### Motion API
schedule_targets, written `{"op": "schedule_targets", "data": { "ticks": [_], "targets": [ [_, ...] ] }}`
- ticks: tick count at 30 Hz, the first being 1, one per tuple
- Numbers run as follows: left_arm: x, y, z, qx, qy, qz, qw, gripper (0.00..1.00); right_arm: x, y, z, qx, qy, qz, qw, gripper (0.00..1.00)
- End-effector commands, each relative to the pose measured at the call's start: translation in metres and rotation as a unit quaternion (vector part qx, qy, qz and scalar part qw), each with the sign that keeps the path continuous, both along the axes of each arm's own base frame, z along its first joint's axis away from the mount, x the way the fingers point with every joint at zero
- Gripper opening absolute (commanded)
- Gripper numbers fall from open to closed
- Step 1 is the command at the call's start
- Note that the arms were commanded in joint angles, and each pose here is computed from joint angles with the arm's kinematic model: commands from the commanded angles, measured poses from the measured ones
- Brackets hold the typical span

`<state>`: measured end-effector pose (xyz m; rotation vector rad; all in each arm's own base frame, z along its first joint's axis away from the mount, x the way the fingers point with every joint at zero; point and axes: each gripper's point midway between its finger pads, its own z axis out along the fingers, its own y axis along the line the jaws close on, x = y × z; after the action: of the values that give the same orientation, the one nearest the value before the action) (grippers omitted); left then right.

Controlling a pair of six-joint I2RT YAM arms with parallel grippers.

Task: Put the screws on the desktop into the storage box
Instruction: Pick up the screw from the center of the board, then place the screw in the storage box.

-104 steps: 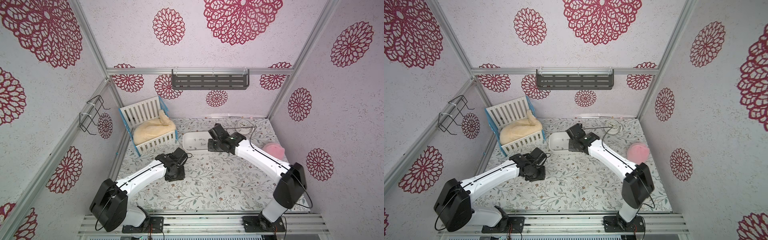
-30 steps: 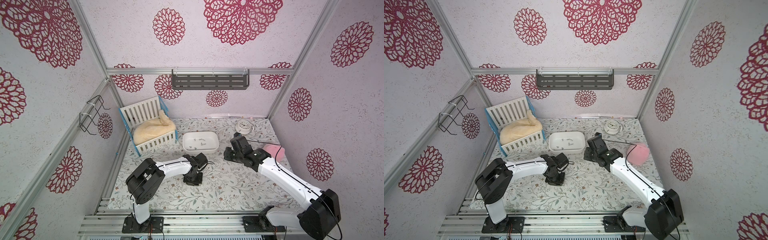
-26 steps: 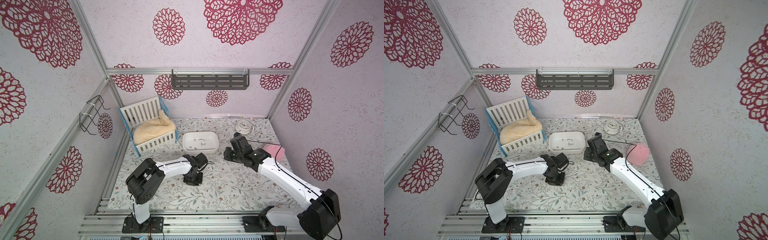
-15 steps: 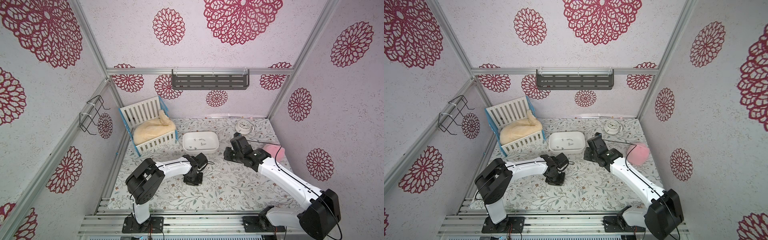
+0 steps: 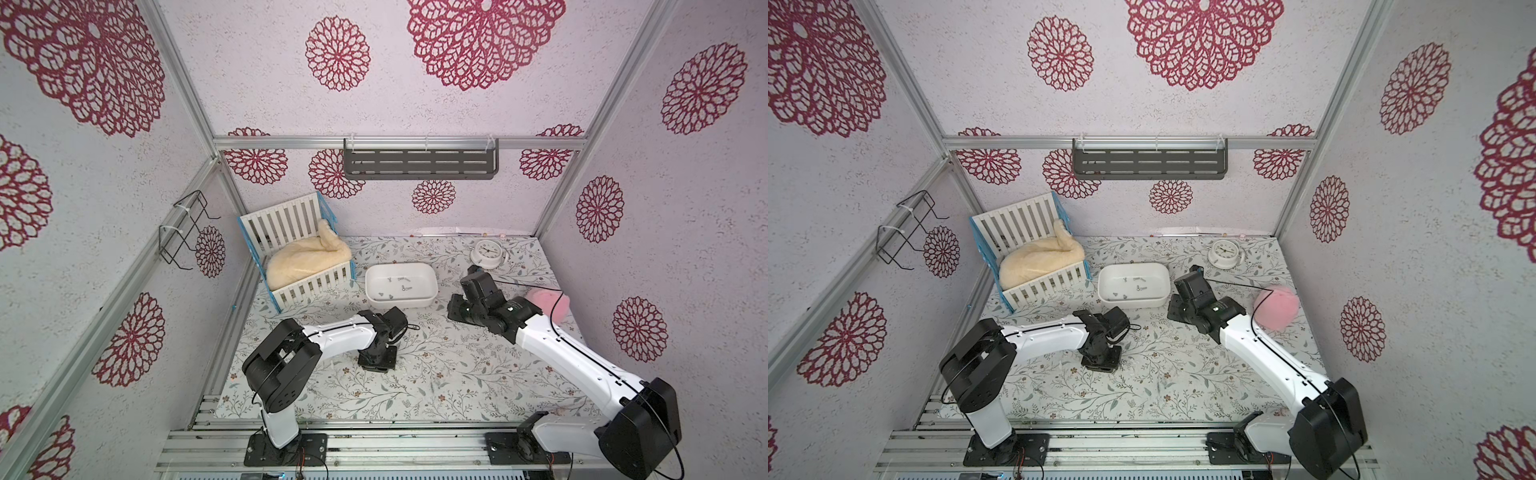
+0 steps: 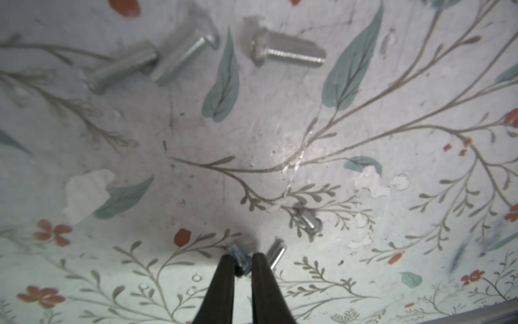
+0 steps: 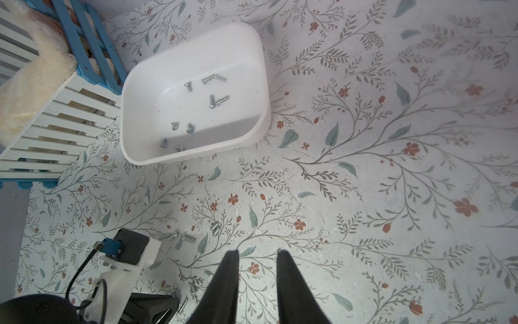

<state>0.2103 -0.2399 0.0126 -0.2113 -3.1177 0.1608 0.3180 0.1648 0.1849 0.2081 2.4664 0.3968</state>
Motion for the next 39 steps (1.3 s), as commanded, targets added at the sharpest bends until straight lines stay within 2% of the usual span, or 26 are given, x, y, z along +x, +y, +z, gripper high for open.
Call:
{"op": "schedule_targets", "data": {
  "ticks": [1,12,19,27,36,38,39],
  "targets": [
    [-0.001,0.014,0.002,0.021,-0.002,0.001,1.000,0.15,0.008,0.004,0.009,0.018,-0.016,-0.006,1.000,0.28],
    [0.006,0.014,0.027,0.015,-0.022,-0.005,1.000,0.15,0.010,0.006,0.011,0.020,-0.017,-0.004,1.000,0.27],
    [0.026,0.013,0.053,-0.004,-0.045,-0.005,0.999,0.15,0.012,0.006,0.010,0.017,-0.016,-0.005,1.000,0.28],
    [0.076,0.006,0.090,-0.047,-0.088,0.011,0.995,0.15,0.015,0.005,0.010,0.014,-0.017,-0.007,1.000,0.27],
    [0.149,-0.014,0.138,-0.063,-0.140,-0.017,0.988,0.15,0.016,0.002,0.010,0.011,-0.015,-0.010,1.000,0.27],
    [0.167,-0.017,0.146,-0.068,-0.150,-0.017,0.986,0.15,0.016,0.001,0.009,0.010,-0.014,-0.011,1.000,0.27],
    [0.176,-0.018,0.136,-0.064,-0.142,-0.016,0.988,0.15,0.016,0.001,0.010,0.011,-0.015,-0.012,1.000,0.28]
  ]
}}
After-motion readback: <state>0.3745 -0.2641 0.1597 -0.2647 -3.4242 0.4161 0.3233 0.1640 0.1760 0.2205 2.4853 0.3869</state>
